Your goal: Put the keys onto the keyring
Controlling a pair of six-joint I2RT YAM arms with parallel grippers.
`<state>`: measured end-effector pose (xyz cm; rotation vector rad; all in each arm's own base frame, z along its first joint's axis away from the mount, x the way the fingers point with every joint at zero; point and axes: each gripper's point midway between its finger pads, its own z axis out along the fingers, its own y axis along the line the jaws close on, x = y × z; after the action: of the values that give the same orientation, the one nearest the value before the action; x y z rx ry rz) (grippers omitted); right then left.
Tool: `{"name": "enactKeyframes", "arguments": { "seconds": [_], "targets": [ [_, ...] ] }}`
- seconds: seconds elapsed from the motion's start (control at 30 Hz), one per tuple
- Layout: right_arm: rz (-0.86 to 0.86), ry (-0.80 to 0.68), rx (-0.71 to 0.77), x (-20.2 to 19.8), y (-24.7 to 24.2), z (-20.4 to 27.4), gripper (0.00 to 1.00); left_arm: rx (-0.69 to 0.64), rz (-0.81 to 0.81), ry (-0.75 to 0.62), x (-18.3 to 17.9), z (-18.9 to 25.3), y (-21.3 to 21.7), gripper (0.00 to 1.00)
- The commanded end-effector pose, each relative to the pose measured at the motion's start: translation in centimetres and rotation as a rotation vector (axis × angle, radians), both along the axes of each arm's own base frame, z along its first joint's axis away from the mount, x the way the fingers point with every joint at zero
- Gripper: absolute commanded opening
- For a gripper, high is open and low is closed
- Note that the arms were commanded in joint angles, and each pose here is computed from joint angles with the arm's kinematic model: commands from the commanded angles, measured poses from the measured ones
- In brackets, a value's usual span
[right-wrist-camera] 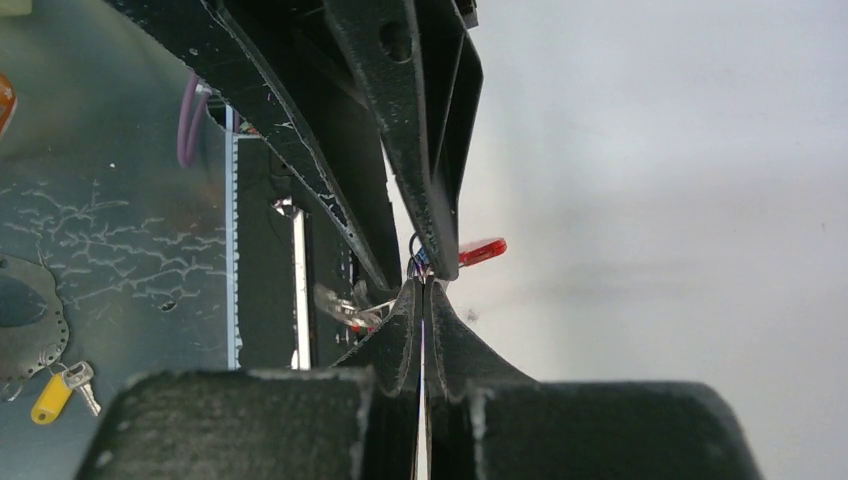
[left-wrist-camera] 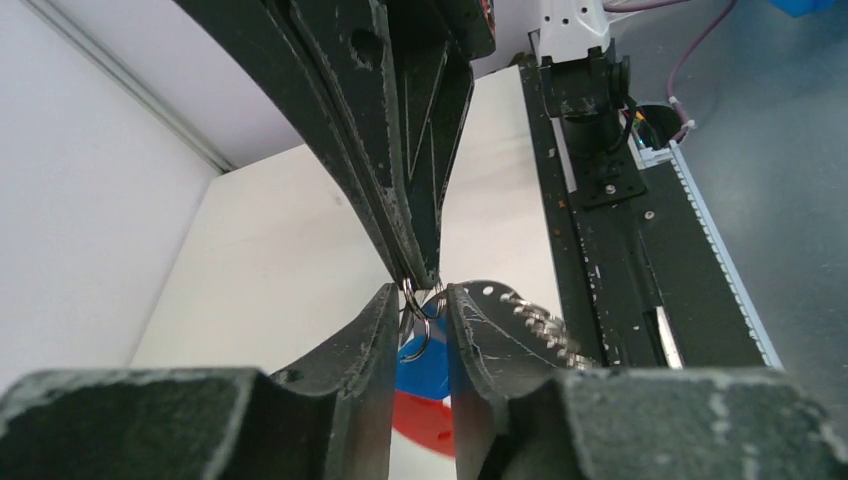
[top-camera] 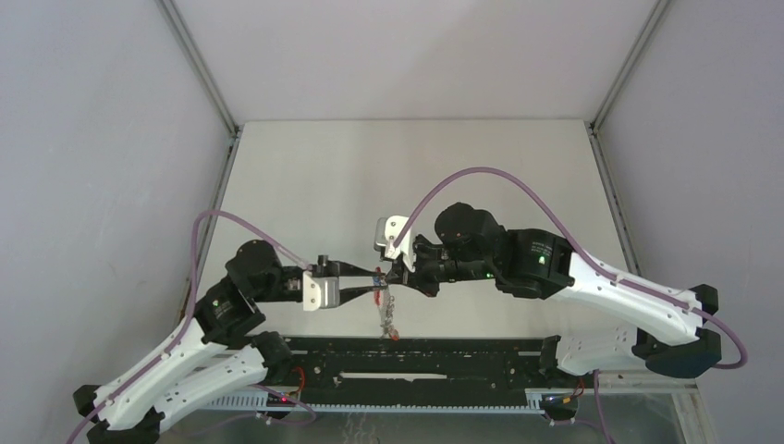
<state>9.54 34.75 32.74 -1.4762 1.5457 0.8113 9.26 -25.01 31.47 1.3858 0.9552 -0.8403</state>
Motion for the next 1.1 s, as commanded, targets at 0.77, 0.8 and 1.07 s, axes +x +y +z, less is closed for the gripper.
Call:
{"name": "enactKeyframes", "arguments": {
  "seconds": [0.77,0.8,1.07],
  "targets": [
    [-0.007,-0.030,0.037,0.3,0.7,2.0,0.00,0.052,0.057,-0.203,0.6,-0.2,0.5,0.00],
    [0.000,-0.025,0.040,0.1,0.8,2.1,0.00,0.056,0.062,-0.201,0.7,-0.3,0.5,0.00],
    [0.059,0.020,0.132,-1.2,0.5,3.6,0.31,0.039,-0.034,-0.221,-1.2,0.2,0.6,0.00]
  ]
}}
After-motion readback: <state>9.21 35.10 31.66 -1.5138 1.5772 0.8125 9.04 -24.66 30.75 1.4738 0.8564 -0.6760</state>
